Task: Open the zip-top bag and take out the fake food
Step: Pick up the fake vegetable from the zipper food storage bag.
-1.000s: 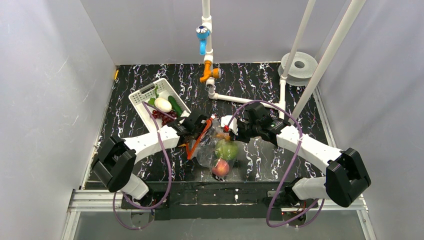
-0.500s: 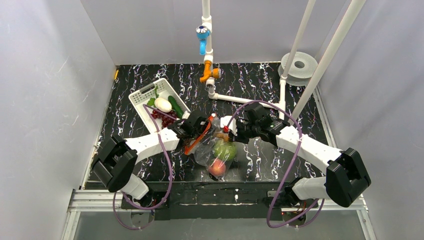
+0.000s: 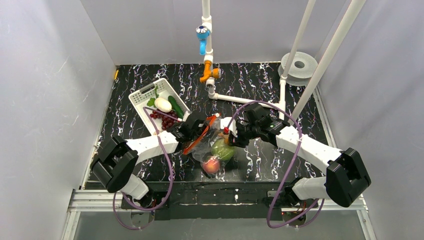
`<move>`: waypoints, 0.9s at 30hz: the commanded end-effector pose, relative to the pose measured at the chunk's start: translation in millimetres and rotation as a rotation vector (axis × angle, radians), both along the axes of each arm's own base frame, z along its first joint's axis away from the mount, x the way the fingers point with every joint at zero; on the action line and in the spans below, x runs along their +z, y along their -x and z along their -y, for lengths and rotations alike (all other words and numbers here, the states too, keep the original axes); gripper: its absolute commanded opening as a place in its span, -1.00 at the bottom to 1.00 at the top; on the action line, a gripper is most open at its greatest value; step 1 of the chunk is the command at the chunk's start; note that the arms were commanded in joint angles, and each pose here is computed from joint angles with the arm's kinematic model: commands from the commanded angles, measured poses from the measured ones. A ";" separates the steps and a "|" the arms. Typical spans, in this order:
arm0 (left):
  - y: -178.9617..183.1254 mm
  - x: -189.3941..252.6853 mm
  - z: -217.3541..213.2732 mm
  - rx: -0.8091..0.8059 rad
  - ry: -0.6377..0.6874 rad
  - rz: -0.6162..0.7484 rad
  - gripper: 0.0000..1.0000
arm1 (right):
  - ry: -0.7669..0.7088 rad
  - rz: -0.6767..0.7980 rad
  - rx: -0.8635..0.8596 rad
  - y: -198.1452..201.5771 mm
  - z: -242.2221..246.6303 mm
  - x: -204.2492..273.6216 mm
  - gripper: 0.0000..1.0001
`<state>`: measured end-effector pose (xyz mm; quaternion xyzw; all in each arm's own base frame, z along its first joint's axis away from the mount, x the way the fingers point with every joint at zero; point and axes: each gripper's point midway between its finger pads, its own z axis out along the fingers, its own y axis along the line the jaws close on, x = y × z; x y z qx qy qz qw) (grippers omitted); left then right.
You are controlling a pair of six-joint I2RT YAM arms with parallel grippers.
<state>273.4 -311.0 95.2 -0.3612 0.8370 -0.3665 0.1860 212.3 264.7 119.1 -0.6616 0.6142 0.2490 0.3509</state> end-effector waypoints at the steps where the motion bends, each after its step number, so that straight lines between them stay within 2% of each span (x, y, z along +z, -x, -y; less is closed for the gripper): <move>1: 1.6 32.2 -2.2 -0.037 0.053 0.113 -1.00 | -0.050 -0.029 0.060 9.1 1.2 13.5 0.08; 4: 3.1 41.9 -10.3 -0.049 0.046 0.155 -1.00 | -0.052 -0.027 0.054 6.9 12.6 15.4 0.47; 7: 6.4 45.8 -11.7 -0.070 0.070 0.170 -1.00 | -0.025 -0.017 0.084 10.2 19.2 3.2 0.67; 13: 10.0 51.7 -11.4 -0.087 0.101 0.190 -1.00 | 0.030 -0.007 0.050 -2.4 22.6 -20.2 0.68; 16: 10.1 56.8 -12.2 -0.091 0.109 0.212 -1.00 | 0.054 -0.020 0.018 -9.2 23.0 -27.5 0.62; 18: 15.1 60.7 -10.5 -0.124 0.122 0.219 -1.00 | 0.051 -0.046 0.003 -9.8 21.0 -28.2 0.43; 22: 19.4 71.8 -16.0 -0.156 0.119 0.267 -1.00 | 0.063 -0.081 -0.037 -16.2 20.3 -26.1 -0.39; 23: 20.5 74.3 -18.6 -0.162 0.113 0.285 -1.00 | 0.066 -0.080 -0.049 -18.9 21.5 -25.4 -0.53; 25: 22.0 77.5 -25.1 -0.174 0.095 0.317 -1.00 | 0.067 -0.077 -0.070 -23.2 25.3 -24.1 -0.74; 27: 24.6 78.0 -32.5 -0.188 0.068 0.339 -1.00 | 0.061 -0.069 -0.090 -27.0 29.8 -21.0 -0.85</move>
